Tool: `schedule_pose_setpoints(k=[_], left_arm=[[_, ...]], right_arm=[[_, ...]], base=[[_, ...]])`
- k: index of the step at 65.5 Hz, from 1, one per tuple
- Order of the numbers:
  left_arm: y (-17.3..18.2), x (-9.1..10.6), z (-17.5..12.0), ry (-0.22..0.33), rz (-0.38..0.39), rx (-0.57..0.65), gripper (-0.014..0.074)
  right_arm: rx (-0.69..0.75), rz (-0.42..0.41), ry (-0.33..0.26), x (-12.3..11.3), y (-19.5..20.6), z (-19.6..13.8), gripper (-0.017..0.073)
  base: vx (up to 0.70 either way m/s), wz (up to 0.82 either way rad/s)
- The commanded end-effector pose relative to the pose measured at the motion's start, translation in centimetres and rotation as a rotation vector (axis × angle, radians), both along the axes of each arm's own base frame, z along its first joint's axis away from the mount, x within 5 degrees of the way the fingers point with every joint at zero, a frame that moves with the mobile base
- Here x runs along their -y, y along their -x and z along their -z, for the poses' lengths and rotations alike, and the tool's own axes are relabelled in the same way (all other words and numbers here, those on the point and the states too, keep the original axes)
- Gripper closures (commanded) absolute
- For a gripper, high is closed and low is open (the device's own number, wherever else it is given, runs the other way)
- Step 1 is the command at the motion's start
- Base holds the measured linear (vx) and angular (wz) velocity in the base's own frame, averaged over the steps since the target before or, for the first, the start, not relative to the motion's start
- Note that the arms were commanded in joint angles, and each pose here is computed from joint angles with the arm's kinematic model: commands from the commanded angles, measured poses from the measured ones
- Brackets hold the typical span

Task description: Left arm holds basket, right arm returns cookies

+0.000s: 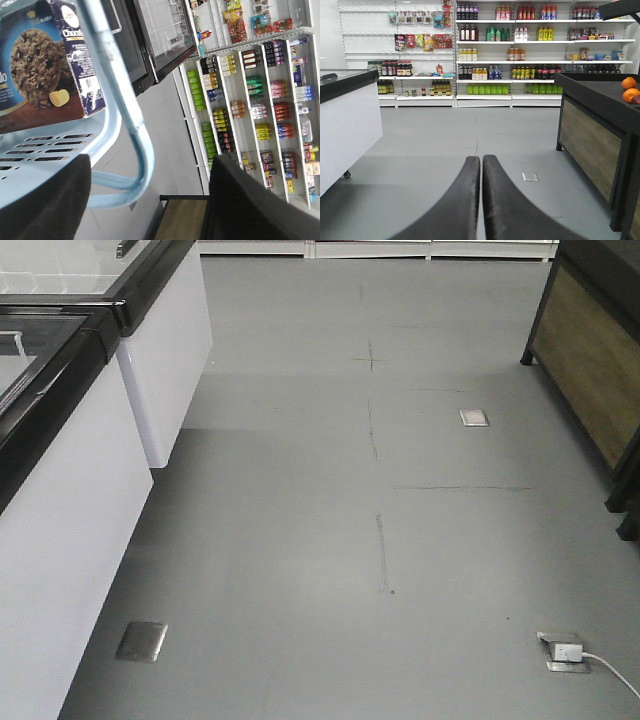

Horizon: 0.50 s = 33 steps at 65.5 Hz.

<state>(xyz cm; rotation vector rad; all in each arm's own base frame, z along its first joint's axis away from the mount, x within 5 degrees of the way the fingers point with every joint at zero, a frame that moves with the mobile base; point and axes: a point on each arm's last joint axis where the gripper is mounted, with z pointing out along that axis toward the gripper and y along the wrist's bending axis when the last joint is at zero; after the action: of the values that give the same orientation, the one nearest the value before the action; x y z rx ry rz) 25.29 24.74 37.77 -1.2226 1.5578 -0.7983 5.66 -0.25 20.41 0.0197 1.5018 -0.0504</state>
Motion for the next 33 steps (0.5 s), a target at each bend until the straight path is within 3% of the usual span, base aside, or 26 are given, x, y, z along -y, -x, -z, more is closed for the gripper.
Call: schedule_pose_setpoints(k=[1,14,33], left_arm=[[0.0,0.1,-2.1,0.007,-0.017,0.112,0.0106],[-1.2,-1.3,-1.0,0.071,-0.028,0.197,0.0106],[-2.8,-3.4,1.0,0.209,-0.032,0.361,0.0108]], right_arm=[[0.079,0.008,0.012,0.0,0.2,-0.6,0.0566],[0.079,0.008,0.012,0.0,0.2,-0.6,0.0566],[0.079,0.008,0.012,0.0,0.2,-0.6,0.0566]], base=[[0.0,0.0],[0.0,0.0],[0.0,0.0]])
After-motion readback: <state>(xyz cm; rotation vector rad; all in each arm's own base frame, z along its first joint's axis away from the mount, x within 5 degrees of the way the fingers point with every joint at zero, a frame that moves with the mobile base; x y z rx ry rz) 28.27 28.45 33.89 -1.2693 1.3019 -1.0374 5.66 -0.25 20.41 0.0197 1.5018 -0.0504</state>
